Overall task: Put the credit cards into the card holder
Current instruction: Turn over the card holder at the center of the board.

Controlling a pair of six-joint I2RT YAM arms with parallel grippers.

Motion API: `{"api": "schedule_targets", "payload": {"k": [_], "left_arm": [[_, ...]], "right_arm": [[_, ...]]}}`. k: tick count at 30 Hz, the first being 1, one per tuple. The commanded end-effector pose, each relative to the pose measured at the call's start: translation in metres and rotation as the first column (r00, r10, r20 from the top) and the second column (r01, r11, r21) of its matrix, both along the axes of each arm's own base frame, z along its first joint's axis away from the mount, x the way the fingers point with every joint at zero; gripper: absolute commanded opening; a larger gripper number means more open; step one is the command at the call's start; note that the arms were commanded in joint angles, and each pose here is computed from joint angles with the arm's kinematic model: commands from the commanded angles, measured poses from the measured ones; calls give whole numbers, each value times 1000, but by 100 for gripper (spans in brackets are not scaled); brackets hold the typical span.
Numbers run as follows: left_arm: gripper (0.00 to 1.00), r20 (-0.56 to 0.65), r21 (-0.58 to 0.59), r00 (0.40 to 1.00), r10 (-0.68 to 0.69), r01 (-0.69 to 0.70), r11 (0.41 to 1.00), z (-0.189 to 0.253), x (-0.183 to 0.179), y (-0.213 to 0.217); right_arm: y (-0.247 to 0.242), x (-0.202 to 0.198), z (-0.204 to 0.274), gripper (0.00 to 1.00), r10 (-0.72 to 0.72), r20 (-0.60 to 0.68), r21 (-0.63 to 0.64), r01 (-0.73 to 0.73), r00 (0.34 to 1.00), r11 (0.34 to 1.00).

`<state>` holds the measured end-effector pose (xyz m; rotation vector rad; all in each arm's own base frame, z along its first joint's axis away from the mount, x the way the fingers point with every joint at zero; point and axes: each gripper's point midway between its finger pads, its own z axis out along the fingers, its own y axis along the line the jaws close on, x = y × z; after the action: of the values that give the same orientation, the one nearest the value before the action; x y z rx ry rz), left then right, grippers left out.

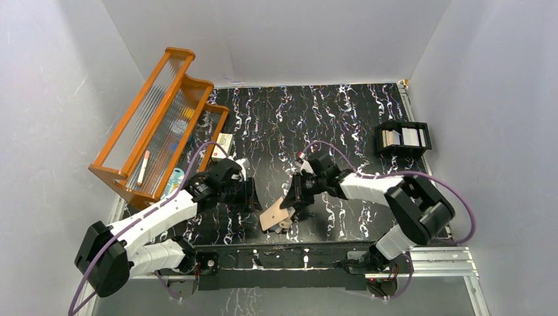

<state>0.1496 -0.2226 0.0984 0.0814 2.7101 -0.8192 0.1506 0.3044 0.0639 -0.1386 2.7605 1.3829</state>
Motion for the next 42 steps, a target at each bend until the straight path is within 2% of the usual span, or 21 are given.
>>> {"api": "schedule_targets", "payload": {"k": [1,5,9,12,14,15,19,23,27,29,31,37,42], "left_arm": [[40,-12,-32,998,-61,61,998,-15,-5,-12],[37,-26,-24,996,-83,82,996,-30,-3,-17],[36,-29,-1,997,-76,76,997,-39,0,-18],[33,-18,-10,998,-53,52,999,-42,3,-20],[32,-14,-25,999,-46,46,999,-43,6,-23],[31,-9,-30,999,-45,44,999,-43,9,-26],[29,-1,-56,999,-35,34,998,-41,17,-35],[28,8,-18,1000,-12,12,1000,-43,24,-32],[29,37,66,999,38,-40,997,-44,31,-17],[36,58,90,997,57,-62,994,-44,34,-11],[37,70,97,996,57,-64,993,-43,36,-9],[37,44,99,999,25,-29,995,-50,35,-15],[37,51,112,999,15,-20,994,-51,36,-14]], "right_arm": [[11,19,-2,20,97,48,-28,-95,994,995],[15,32,-15,28,144,33,-85,-140,989,986],[17,55,-25,44,167,34,-162,-159,985,974],[11,75,-17,54,129,69,-242,-109,989,964],[5,86,-3,67,82,120,-277,-46,989,960],[-2,92,0,69,41,143,-310,5,989,951],[-22,96,26,68,-110,217,-333,179,970,926],[-30,87,52,63,-245,263,-246,310,933,918],[-23,65,58,59,-307,260,-168,355,916,919],[-16,54,53,60,-335,243,-158,378,910,912],[-5,42,49,62,-357,227,-147,394,906,907],[6,30,25,65,-389,233,-229,439,891,869],[6,31,11,63,-378,241,-255,434,894,864]]}}
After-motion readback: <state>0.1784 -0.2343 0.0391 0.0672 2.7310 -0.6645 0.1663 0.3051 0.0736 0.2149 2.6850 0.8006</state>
